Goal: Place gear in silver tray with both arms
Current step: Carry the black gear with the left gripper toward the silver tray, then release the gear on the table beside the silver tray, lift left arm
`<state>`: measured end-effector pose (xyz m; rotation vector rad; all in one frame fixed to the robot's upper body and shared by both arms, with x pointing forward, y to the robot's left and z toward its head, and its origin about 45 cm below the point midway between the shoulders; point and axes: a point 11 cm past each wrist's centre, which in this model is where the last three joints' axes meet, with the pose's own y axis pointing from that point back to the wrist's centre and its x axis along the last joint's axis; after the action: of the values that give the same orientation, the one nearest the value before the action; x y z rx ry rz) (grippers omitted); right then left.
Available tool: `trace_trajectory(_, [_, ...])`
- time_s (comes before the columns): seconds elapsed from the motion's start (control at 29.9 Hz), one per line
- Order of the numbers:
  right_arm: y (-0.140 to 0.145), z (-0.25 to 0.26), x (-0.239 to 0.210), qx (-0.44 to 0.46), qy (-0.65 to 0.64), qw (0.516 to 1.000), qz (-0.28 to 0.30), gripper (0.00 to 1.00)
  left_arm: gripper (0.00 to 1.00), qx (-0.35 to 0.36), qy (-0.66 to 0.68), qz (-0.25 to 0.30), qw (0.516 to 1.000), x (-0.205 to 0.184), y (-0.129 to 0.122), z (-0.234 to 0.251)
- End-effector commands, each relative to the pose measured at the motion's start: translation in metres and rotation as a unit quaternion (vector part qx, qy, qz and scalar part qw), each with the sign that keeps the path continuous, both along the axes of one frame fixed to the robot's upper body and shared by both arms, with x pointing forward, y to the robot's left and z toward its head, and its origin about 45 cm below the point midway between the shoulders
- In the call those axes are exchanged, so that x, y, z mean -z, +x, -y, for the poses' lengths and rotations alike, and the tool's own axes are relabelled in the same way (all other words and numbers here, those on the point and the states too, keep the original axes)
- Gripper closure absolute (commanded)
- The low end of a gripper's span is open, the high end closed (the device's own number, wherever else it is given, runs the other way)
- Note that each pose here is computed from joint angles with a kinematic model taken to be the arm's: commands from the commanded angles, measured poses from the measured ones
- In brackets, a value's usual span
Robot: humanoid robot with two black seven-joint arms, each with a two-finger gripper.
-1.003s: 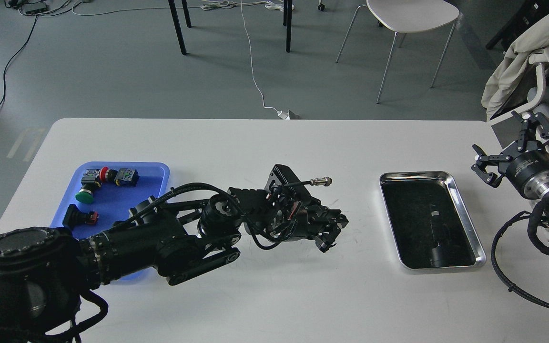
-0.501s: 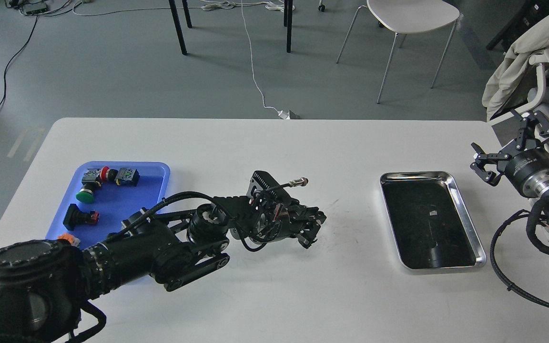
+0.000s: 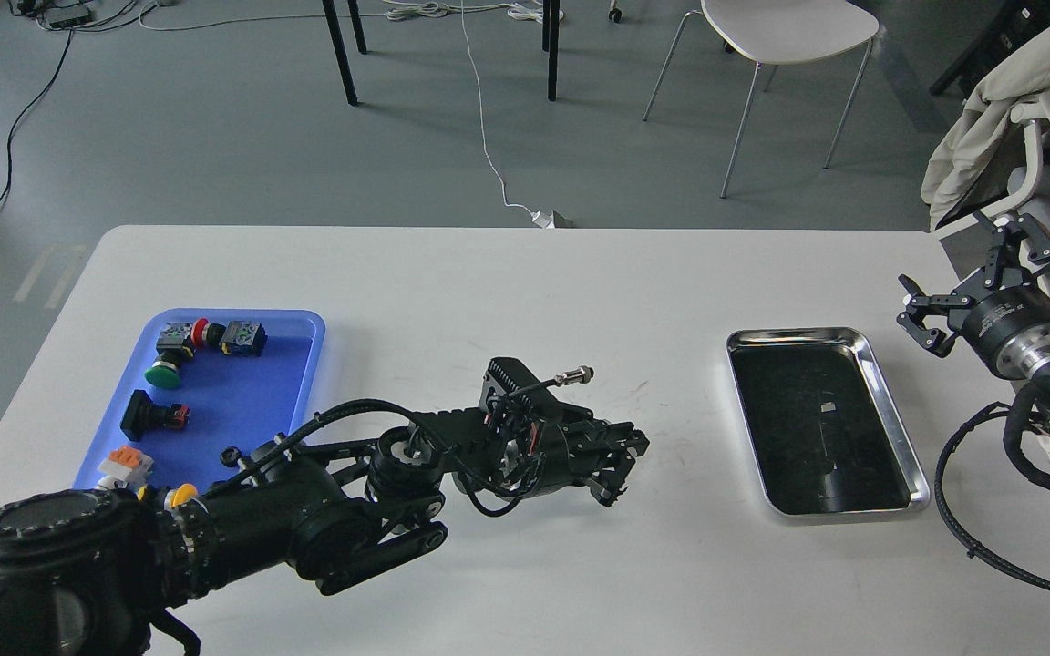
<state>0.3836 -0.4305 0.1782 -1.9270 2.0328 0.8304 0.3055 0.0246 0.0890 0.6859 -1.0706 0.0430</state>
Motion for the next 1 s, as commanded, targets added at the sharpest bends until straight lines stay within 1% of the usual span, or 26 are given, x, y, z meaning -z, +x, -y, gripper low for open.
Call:
trace_trajectory(0.0, [0.000, 0.000, 0.000, 0.000, 0.000, 1.000, 0.001, 0.00, 0.84, -0.003, -0.002, -0.009, 1.000, 0.006, -0.006, -0.001])
trace_trajectory(0.13, [0.000, 0.000, 0.000, 0.000, 0.000, 1.000, 0.001, 0.00, 0.80, -0.006, -0.005, -0.014, 1.000, 0.011, -0.011, -0.003])
trace_trajectory(0.2, [0.000, 0.000, 0.000, 0.000, 0.000, 1.000, 0.000, 0.00, 0.76, -0.007, -0.006, -0.013, 1.000, 0.010, -0.011, -0.003])
trace_trajectory(0.3, [0.001, -0.001, -0.001, 0.000, 0.000, 1.000, 0.001, 0.00, 0.63, -0.009, -0.012, -0.009, 1.000, 0.009, -0.010, -0.002])
trace_trajectory(0.33, [0.001, -0.001, 0.000, -0.001, 0.001, 1.000, 0.001, 0.00, 0.55, -0.009, -0.014, -0.007, 1.000, 0.008, -0.010, -0.002])
trace_trajectory(0.47, [0.001, -0.003, 0.000, -0.003, 0.002, 1.000, 0.001, 0.00, 0.36, -0.019, -0.031, -0.022, 0.999, 0.005, -0.010, 0.001])
trace_trajectory(0.53, [0.002, -0.005, 0.000, -0.003, 0.003, 1.000, 0.002, 0.00, 0.25, -0.022, -0.048, -0.028, 0.998, -0.002, -0.010, 0.007])
trace_trajectory(0.57, [0.002, -0.006, -0.001, -0.005, 0.004, 1.000, 0.003, 0.00, 0.20, -0.023, -0.055, -0.028, 0.998, -0.007, -0.009, 0.009])
trace_trajectory(0.6, [0.003, -0.008, -0.003, -0.007, 0.004, 1.000, 0.005, 0.00, 0.18, -0.026, -0.061, -0.029, 0.997, -0.010, -0.007, 0.010])
trace_trajectory(0.67, [0.004, -0.011, -0.003, -0.011, 0.006, 1.000, 0.005, 0.00, 0.14, -0.035, -0.075, -0.026, 0.996, -0.020, 0.002, 0.012])
trace_trajectory(0.74, [0.005, -0.017, -0.007, -0.019, 0.006, 1.000, 0.009, 0.00, 0.11, -0.053, -0.101, -0.023, 0.993, -0.038, 0.018, 0.015])
trace_trajectory(0.8, [0.006, -0.023, -0.013, -0.030, 0.006, 0.999, 0.016, 0.00, 0.08, -0.086, -0.141, -0.026, 0.986, -0.063, 0.039, 0.016])
trace_trajectory(0.94, [0.007, -0.034, -0.018, -0.048, 0.005, 0.999, 0.021, 0.00, 0.05, -0.141, -0.211, -0.039, 0.966, -0.099, 0.069, 0.012])
trace_trajectory(0.97, [0.007, -0.037, -0.020, -0.055, -0.001, 0.998, 0.024, 0.00, 0.03, -0.164, -0.240, -0.050, 0.956, -0.110, 0.078, 0.008])
